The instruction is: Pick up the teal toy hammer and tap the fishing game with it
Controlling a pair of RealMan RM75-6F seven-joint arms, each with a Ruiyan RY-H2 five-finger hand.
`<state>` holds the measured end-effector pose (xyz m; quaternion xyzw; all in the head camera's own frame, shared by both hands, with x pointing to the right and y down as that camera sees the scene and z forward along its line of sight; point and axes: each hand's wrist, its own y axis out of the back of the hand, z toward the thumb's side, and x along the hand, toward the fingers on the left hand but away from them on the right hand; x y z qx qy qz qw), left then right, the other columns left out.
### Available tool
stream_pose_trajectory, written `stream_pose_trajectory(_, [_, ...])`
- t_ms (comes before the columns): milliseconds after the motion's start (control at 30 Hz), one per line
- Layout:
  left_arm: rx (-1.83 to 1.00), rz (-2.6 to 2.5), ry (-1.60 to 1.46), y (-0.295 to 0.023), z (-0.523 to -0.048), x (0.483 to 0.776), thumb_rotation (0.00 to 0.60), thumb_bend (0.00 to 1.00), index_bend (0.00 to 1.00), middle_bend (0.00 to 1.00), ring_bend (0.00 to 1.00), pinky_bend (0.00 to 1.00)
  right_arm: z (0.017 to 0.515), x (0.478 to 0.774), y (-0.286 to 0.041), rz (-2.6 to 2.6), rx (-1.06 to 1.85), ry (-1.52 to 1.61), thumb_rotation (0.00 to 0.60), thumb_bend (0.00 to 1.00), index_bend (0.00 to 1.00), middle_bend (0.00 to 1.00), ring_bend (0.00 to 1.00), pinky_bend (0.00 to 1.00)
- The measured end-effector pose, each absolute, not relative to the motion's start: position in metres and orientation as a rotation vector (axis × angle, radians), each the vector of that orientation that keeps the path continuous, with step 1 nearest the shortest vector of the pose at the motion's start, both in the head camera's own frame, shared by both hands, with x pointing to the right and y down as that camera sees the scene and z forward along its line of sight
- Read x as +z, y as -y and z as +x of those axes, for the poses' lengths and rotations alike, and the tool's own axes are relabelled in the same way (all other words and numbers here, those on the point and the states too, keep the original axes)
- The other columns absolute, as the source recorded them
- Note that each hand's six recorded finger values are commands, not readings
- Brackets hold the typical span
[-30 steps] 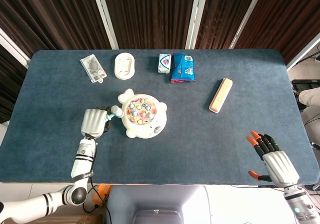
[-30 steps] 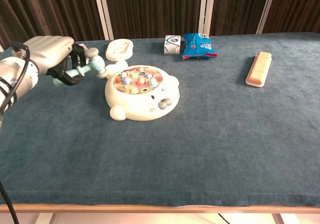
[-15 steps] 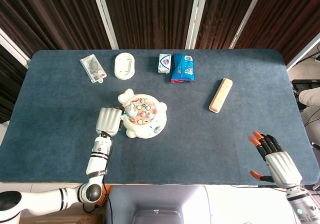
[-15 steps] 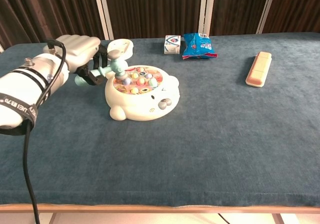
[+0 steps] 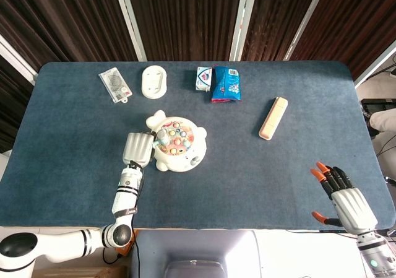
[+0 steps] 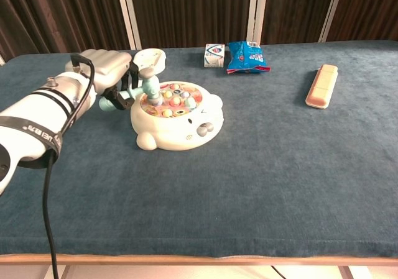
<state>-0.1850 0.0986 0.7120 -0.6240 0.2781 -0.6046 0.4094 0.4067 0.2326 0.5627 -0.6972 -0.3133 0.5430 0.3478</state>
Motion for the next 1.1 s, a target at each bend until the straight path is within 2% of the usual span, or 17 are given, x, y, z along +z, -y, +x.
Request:
stream_pose_trajectory(233, [-1.521,-1.539,-0.651,-0.099,-0.18,0.715,0.6,0.91,0.51,0.94,0.82,0.93,0.407,0.564,-0.232,-1.804,1.411,0.811,0.6,0.19,0.0,0.0,0.0,0.0])
stream_pose_trajectory(667, [-1.462,-1.595,-0.745,-0.088,-0.166,0.698,0.6,0.91,0.51,0.94,0.82,0.93,0.409,0.56,-0.232,-1.807,1.403,0.826,0.6,0.19,0.0,0.0,0.0,0.0])
stream_pose_trajectory(1100, [-1.485,-1.608,-0.677,-0.101,-0.156,0.714,0.6,0.91,0.51,0.94,0.82,0.93,0.411,0.558,-0.231,-1.803,1.398,0.837,0.6,0.19,0.0,0.0,0.0,0.0])
